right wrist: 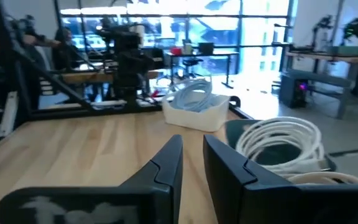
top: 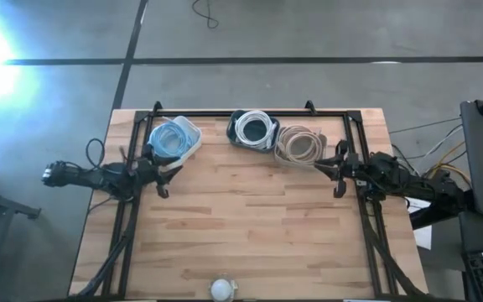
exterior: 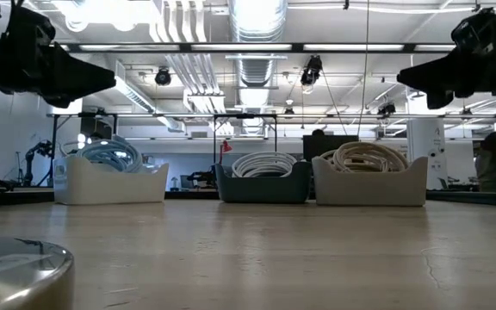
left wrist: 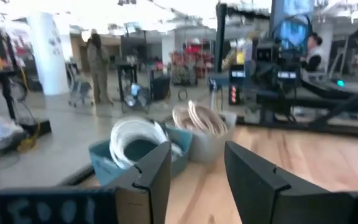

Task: Pick & Place USB Port
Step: Return to Home Position

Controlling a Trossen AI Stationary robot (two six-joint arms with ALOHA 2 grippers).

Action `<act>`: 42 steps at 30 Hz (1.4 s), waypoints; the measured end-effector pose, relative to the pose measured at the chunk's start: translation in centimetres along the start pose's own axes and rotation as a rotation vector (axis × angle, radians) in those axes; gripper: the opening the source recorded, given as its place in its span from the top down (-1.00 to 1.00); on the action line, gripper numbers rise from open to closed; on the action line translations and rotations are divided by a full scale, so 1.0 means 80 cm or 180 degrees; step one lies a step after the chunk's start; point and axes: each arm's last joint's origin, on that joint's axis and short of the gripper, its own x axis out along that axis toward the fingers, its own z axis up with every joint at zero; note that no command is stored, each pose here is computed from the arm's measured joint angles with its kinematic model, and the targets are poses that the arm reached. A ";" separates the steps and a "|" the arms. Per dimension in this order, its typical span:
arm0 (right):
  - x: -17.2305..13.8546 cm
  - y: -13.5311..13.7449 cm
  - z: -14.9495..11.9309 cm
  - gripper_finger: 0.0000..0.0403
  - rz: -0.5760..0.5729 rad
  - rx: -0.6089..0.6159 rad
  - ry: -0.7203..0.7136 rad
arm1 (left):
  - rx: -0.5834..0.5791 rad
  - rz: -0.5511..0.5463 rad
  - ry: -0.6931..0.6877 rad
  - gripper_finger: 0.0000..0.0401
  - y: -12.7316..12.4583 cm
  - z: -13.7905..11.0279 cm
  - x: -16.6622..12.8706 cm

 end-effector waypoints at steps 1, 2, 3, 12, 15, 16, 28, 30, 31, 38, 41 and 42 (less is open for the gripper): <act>0.000 0.000 -0.005 0.72 0.0047 0.0004 -0.0010 | -0.0014 -0.0020 0.0043 0.26 0.000 -0.002 0.000; 0.001 0.000 -0.009 0.72 0.0078 0.0007 -0.0027 | -0.0022 -0.0047 0.0055 0.26 -0.001 -0.002 0.000; 0.002 0.000 -0.014 0.72 0.0089 0.0006 -0.0022 | -0.0008 -0.0076 0.0061 0.26 -0.001 -0.003 0.000; 0.005 0.000 -0.021 0.74 0.0065 0.0166 0.0155 | 0.0033 -0.0005 0.0098 0.26 -0.001 -0.004 0.001; 0.006 0.000 -0.022 0.74 0.0060 0.0282 0.0197 | -0.0022 0.0029 0.0113 0.26 0.000 -0.005 0.001; 0.006 -0.001 -0.022 0.74 0.0054 0.0283 0.0206 | -0.0020 0.0032 0.0115 0.26 0.000 -0.005 0.001; 0.006 -0.001 -0.023 0.74 0.0049 0.0293 0.0227 | 0.0015 0.0043 0.0143 0.26 -0.001 -0.006 0.001; 0.006 -0.001 -0.023 0.74 0.0049 0.0293 0.0227 | 0.0016 0.0043 0.0144 0.26 -0.001 -0.006 0.001; 0.006 -0.001 -0.023 0.74 0.0049 0.0293 0.0227 | 0.0016 0.0043 0.0144 0.26 -0.001 -0.006 0.001; 0.006 -0.001 -0.023 0.74 0.0049 0.0292 0.0227 | 0.0014 0.0042 0.0145 0.26 -0.001 -0.006 0.001; 0.006 -0.001 -0.023 0.74 0.0049 0.0292 0.0227 | 0.0013 0.0042 0.0147 0.26 -0.001 -0.006 0.001; 0.006 -0.001 -0.023 0.74 0.0049 0.0292 0.0227 | 0.0013 0.0042 0.0147 0.26 -0.001 -0.006 0.001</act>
